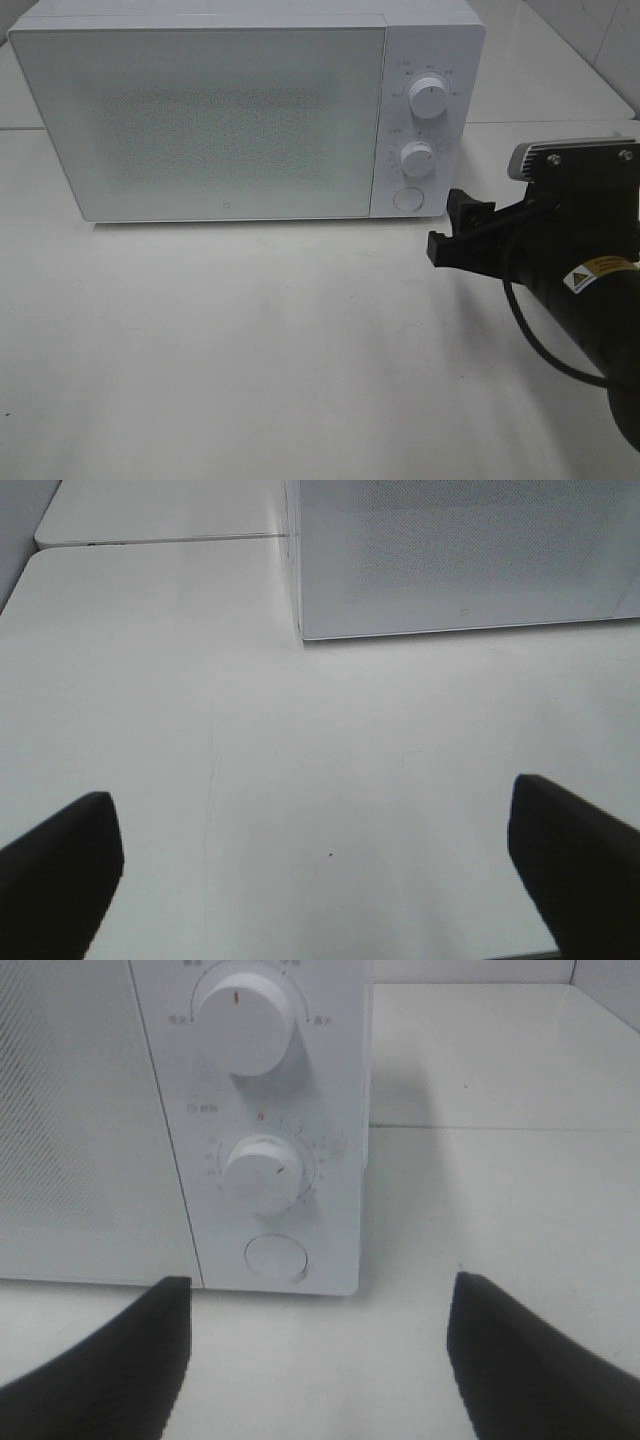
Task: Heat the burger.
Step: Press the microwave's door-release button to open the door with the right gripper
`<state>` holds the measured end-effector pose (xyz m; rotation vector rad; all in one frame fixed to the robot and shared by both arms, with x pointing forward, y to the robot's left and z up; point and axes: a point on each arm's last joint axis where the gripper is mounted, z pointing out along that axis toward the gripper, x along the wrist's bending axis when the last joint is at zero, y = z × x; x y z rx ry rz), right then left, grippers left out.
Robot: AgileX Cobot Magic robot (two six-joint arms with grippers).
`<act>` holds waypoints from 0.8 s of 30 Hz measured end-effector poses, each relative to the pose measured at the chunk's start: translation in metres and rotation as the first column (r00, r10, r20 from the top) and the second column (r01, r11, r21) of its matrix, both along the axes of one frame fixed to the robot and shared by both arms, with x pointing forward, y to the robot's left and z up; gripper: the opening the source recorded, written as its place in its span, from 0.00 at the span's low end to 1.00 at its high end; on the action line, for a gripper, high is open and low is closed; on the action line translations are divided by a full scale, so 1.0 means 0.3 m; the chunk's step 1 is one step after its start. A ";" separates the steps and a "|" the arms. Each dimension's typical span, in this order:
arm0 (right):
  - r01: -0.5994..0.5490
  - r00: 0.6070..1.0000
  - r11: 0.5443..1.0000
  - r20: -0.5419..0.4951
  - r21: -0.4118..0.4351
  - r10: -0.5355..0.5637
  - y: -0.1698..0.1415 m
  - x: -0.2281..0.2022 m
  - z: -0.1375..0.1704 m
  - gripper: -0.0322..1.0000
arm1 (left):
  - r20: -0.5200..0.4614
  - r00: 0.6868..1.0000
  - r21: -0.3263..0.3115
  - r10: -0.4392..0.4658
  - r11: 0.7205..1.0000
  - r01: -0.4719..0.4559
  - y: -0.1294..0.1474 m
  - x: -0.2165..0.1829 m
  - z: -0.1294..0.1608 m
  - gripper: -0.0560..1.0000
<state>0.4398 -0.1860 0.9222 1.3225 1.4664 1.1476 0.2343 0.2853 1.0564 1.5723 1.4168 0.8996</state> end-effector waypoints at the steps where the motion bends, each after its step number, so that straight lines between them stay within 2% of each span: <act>1: -0.001 1.000 1.000 -0.016 -0.012 0.001 0.016 -0.010 -0.012 0.71 | 0.000 1.000 0.000 0.000 1.000 0.000 0.000 0.000 0.000 0.99; 9: 0.003 1.000 1.000 -0.025 -0.006 -0.003 0.060 -0.012 -0.027 0.71 | 0.000 1.000 0.000 0.000 1.000 0.000 0.000 0.000 0.000 0.99; 16: 0.010 1.000 1.000 -0.026 0.007 -0.010 0.059 -0.011 -0.027 0.71 | 0.000 1.000 0.000 0.000 1.000 0.000 0.000 0.000 0.000 0.99; 18: 0.019 0.999 0.999 -0.030 0.039 -0.018 0.059 -0.011 -0.027 0.71 | 0.000 1.000 0.000 0.000 1.000 0.000 0.000 0.000 0.000 0.99; 19: 0.033 0.999 0.995 -0.033 0.089 -0.030 0.059 -0.011 -0.027 0.70 | 0.000 1.000 0.000 0.000 1.000 0.000 0.000 0.000 0.000 0.99; 20: 0.033 0.999 0.995 -0.033 0.089 -0.030 0.059 -0.011 -0.027 0.70 | 0.000 1.000 0.000 0.000 1.000 0.000 0.000 0.000 0.000 0.99; 21: 0.046 0.998 0.990 -0.039 0.136 -0.041 0.059 -0.011 -0.027 0.70 | 0.000 1.000 0.000 0.000 1.000 0.000 0.000 0.000 0.000 0.99; 22: 0.069 0.997 0.974 -0.051 0.217 -0.060 0.059 -0.011 -0.027 0.69 | 0.000 1.000 0.000 0.000 1.000 0.000 0.000 0.000 0.000 0.99; 23: 0.069 0.997 0.974 -0.051 0.217 -0.060 0.059 -0.011 -0.027 0.69 | 0.000 1.000 0.000 0.000 1.000 0.000 0.000 0.000 0.000 0.99; 24: 0.085 0.996 0.960 -0.060 0.269 -0.071 0.059 -0.011 -0.027 0.68 | 0.000 1.000 0.000 0.000 1.000 0.000 0.000 0.000 0.000 0.99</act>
